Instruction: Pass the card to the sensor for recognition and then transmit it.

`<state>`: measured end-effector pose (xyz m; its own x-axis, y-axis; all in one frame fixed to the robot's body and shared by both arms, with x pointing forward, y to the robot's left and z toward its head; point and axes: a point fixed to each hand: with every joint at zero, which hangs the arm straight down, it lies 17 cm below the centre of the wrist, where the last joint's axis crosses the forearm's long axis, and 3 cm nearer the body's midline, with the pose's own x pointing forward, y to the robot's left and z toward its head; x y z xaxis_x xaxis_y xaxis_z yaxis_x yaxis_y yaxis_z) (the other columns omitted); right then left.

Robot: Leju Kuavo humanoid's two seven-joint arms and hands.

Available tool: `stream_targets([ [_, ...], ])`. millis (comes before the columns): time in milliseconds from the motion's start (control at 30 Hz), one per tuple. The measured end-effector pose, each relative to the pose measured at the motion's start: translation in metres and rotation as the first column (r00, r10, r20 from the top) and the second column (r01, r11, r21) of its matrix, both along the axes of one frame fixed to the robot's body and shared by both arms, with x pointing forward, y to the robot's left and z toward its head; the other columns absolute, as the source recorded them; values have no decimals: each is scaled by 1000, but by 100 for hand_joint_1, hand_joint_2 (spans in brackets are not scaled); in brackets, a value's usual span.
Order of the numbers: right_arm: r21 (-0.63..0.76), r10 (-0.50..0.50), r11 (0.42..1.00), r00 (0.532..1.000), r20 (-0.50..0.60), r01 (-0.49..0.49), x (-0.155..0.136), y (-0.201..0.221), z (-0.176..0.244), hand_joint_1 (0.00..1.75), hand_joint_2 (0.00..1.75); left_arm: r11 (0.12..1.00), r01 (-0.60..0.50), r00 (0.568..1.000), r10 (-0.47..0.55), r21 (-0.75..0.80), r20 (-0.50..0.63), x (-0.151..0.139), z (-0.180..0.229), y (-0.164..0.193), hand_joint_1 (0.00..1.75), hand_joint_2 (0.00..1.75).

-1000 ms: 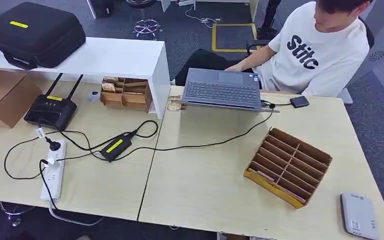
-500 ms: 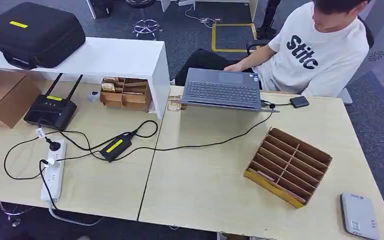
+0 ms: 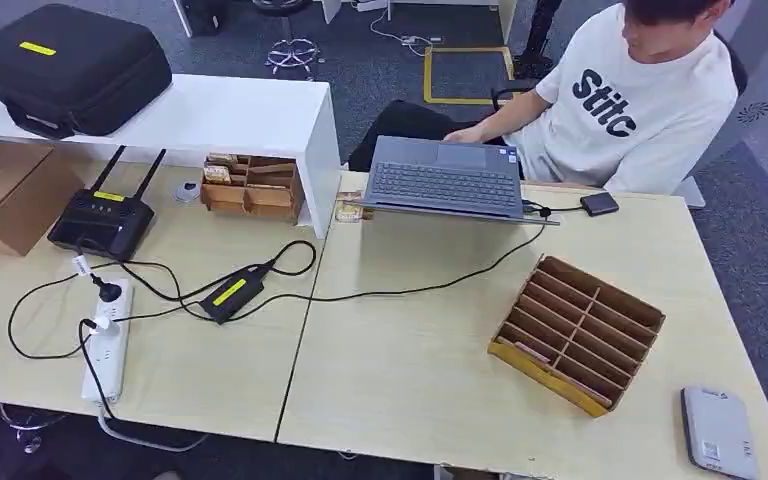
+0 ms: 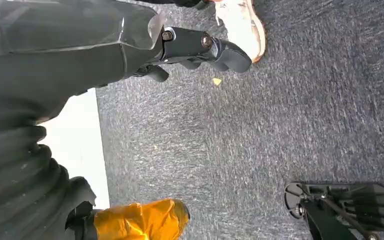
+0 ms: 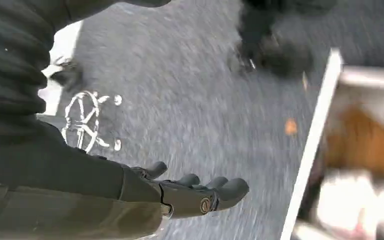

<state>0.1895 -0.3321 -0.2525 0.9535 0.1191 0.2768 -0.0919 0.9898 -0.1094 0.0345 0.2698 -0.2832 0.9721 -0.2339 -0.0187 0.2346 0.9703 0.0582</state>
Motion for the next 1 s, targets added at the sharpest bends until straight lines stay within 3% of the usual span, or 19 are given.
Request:
stream_targets([
  [167, 20, 53, 998, 999, -3, -53, -6, 10, -1, 0, 175, 1000, 3, 1000, -3, -4, -2, 0, 0, 0, 0, 175],
  [333, -180, -74, 980, 996, 59, 84, 10, -36, 4, 0, 175, 1000, -14, 1000, 14, 11, 2, 0, 0, 2, 0, 175],
  [400, -153, -65, 986, 997, 51, 72, 13, -30, 4, 0, 175, 1000, -13, 1000, 13, 11, 2, 0, 0, 2, 0, 175],
  [567, 17, 80, 997, 997, 11, -80, 2, 13, 1, 0, 175, 1000, -2, 1000, 2, 0, -2, -1, 0, 0, 0, 175],
  [800, -140, -15, 990, 998, 56, 23, 12, -19, 3, 0, 175, 1000, -14, 1000, 14, 7, 1, 0, 0, 1, 0, 175],
  [900, -91, 10, 996, 999, 34, -7, 10, -9, 2, 0, 175, 1000, -12, 1000, 12, 7, 1, 0, 0, 1, 0, 175],
  [1000, 26, 97, 995, 995, 4, -97, 0, 18, 0, 0, 175, 1000, -3, 1000, 3, -2, -1, -1, 0, 0, 0, 175],
])
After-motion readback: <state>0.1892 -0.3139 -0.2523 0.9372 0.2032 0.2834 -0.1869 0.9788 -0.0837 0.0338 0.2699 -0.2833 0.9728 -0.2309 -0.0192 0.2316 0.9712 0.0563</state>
